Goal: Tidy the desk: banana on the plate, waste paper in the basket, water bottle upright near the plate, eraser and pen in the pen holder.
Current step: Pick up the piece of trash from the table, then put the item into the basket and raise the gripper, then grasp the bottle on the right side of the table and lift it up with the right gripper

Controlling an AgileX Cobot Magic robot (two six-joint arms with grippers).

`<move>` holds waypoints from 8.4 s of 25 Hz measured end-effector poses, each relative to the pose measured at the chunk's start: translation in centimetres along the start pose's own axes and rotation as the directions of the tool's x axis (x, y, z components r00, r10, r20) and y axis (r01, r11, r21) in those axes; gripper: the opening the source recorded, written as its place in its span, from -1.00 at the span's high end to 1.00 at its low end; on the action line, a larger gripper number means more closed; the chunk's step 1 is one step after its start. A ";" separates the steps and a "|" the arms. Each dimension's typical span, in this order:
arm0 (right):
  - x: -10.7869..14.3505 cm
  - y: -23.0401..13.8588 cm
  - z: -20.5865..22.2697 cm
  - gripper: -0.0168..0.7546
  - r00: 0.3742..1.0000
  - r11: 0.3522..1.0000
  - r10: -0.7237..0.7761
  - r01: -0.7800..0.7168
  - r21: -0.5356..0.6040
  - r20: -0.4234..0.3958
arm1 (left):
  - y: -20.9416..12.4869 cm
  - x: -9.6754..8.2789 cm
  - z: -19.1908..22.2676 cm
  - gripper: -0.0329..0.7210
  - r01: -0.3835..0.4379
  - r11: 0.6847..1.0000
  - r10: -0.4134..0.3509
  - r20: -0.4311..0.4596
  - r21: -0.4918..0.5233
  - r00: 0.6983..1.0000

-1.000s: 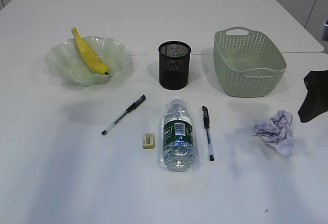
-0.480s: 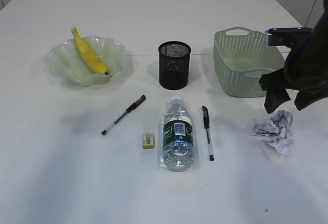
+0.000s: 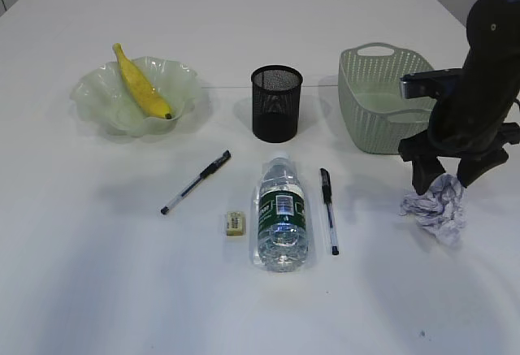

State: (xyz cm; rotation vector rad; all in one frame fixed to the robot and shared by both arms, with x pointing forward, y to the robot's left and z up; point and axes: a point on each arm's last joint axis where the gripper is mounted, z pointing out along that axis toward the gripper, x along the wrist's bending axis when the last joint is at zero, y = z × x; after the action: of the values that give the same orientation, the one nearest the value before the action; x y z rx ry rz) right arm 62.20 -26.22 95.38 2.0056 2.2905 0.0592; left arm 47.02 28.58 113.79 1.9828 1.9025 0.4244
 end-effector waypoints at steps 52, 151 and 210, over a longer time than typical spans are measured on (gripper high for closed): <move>-0.5 5.6 -7.8 0.80 0.998 0.945 0.056 -0.054 -0.323 -0.003 | 0.4 0.0 0.1 0.18 -0.001 0.999 0.001 -0.001 -0.046 1.000; 16.4 6.4 1.5 -0.53 0.968 0.996 0.084 -0.087 -0.005 -0.236 | -0.2 -0.1 0.1 0.18 0.003 1.000 -0.003 0.006 0.016 1.000; 16.8 7.3 3.5 0.01 0.970 0.992 0.117 -0.107 0.060 -0.213 | 0.1 -0.3 0.1 0.18 0.014 1.000 -0.013 0.032 -0.013 0.999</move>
State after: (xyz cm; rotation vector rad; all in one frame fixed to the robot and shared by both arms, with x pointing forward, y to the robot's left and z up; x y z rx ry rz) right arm 67.57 -8.73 91.77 2.2539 2.3181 0.2447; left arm 47.12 28.29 113.77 1.9557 1.8878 0.3976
